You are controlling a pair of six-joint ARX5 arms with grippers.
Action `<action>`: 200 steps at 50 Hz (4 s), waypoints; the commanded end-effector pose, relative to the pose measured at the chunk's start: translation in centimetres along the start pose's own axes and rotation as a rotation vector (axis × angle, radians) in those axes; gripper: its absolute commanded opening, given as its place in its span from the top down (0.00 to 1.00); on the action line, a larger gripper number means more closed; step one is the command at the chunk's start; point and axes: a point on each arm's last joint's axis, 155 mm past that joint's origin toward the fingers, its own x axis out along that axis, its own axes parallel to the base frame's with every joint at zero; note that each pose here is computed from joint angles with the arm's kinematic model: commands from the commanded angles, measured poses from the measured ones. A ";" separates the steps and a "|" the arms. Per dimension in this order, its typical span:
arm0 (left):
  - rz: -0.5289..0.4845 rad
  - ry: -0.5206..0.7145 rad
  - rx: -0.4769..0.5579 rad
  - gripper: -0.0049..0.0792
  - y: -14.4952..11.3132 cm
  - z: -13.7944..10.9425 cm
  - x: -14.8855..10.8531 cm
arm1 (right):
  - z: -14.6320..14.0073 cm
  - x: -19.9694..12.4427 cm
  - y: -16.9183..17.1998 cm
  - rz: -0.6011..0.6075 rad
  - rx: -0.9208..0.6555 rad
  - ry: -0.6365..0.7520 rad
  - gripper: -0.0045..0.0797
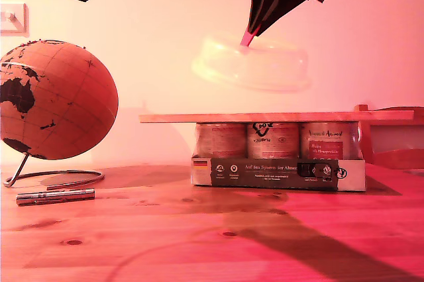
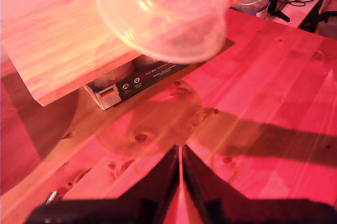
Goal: Pick up the plastic microwave lid and place it on the shelf behind you
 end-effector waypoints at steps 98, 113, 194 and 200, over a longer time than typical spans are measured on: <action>-0.028 0.003 -0.008 0.97 -0.4 -0.5 0.4 | 7.8 6.0 -7.8 -0.121 0.101 -0.294 0.75; -0.028 0.003 -0.008 0.97 -0.4 -0.5 0.4 | 7.8 6.0 -7.8 -0.119 0.100 -0.294 0.76; -0.022 -0.012 -0.003 0.97 -0.3 -0.1 0.4 | -2.8 7.8 -6.4 -0.078 0.112 0.149 0.96; -0.020 -0.022 0.000 0.97 -0.3 0.1 0.4 | -1.7 7.9 -6.8 -0.094 0.103 0.107 0.96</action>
